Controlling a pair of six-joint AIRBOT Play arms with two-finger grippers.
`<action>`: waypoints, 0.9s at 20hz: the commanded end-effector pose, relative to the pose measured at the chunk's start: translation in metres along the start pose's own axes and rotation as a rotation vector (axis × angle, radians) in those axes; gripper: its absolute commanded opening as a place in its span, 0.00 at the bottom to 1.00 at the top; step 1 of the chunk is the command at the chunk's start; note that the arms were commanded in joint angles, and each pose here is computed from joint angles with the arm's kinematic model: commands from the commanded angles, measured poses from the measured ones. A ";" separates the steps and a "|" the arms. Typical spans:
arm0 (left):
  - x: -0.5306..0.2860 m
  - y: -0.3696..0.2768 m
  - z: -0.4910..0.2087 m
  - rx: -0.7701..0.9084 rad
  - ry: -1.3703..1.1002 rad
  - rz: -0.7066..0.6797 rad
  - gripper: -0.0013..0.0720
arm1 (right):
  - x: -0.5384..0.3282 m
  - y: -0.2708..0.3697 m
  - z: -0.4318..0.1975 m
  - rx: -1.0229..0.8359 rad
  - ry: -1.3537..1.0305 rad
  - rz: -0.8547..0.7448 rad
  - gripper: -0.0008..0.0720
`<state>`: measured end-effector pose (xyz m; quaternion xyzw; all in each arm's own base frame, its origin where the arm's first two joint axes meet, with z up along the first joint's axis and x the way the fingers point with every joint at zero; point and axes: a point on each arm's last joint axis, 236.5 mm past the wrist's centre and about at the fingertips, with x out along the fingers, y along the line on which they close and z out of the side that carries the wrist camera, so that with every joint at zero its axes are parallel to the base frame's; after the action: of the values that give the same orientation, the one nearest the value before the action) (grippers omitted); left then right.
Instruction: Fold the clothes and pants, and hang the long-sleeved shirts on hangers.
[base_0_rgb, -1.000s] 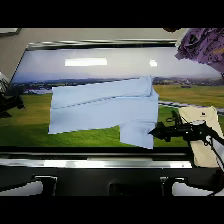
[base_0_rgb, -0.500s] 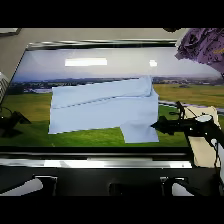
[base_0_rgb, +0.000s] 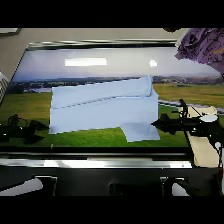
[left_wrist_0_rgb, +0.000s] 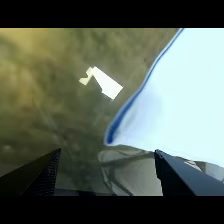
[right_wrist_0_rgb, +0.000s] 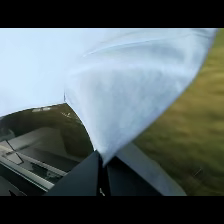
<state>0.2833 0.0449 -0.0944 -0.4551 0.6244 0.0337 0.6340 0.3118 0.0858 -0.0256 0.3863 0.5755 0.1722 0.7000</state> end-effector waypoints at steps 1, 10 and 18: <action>0.013 -0.009 0.005 0.037 -0.026 -0.011 0.93 | -0.001 0.004 -0.001 0.011 0.002 0.014 0.05; 0.041 -0.015 0.000 0.033 0.021 0.004 0.33 | -0.003 0.007 -0.002 0.003 -0.001 0.018 0.05; -0.012 -0.027 -0.001 0.068 -0.045 0.115 0.04 | -0.034 0.011 -0.018 -0.068 -0.038 -0.097 0.05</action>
<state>0.3054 0.0238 -0.0949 -0.4135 0.6293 0.0262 0.6575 0.3019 0.0813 -0.0040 0.3610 0.5667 0.1637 0.7223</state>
